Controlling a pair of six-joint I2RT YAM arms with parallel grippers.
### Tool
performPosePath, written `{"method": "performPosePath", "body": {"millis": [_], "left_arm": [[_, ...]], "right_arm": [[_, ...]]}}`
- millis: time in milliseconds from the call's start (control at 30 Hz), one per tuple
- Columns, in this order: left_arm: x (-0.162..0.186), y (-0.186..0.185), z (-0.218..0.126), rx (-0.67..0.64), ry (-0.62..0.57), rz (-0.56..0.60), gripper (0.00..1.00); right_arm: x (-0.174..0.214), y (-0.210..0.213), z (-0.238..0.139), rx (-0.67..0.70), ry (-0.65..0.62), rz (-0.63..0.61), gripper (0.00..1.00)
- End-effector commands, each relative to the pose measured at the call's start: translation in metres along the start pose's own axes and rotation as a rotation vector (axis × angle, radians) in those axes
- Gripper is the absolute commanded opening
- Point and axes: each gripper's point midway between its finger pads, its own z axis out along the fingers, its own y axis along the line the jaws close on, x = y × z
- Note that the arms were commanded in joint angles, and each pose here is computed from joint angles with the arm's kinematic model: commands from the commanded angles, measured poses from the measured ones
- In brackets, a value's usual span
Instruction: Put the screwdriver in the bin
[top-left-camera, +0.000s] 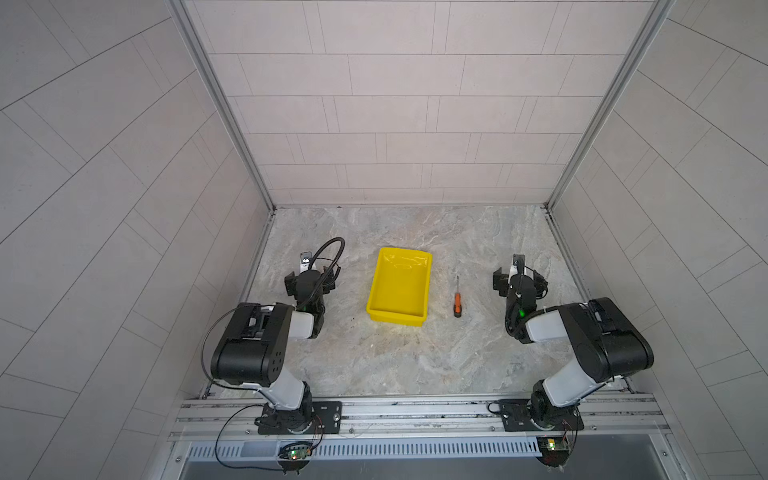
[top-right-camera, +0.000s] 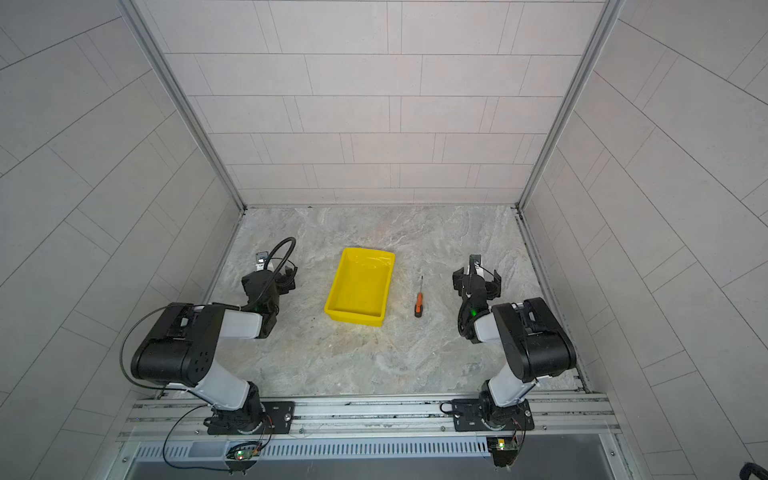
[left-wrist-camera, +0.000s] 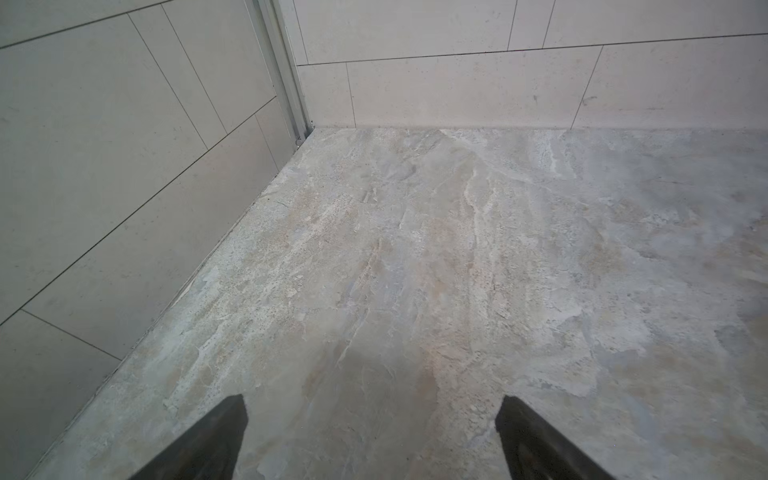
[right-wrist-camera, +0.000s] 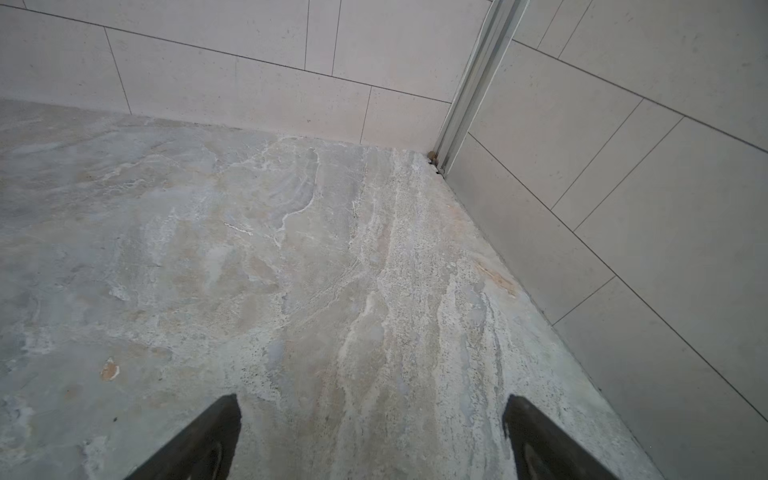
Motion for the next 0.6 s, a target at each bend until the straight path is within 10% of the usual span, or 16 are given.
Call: {"method": "performPosePath", "body": {"millis": [0,567], "left_arm": [[-0.0038,-0.0017,-0.0014,0.009,-0.022,-0.006,1.00],[-0.0038,-0.0014,-0.0014,0.009,-0.022,-0.006,1.00]], "right_arm": [[-0.0030,0.0024,0.0006,-0.022,-0.002,0.018,0.99],[-0.0025,0.0025,0.0000,-0.023,-0.002,0.017,1.00]]}}
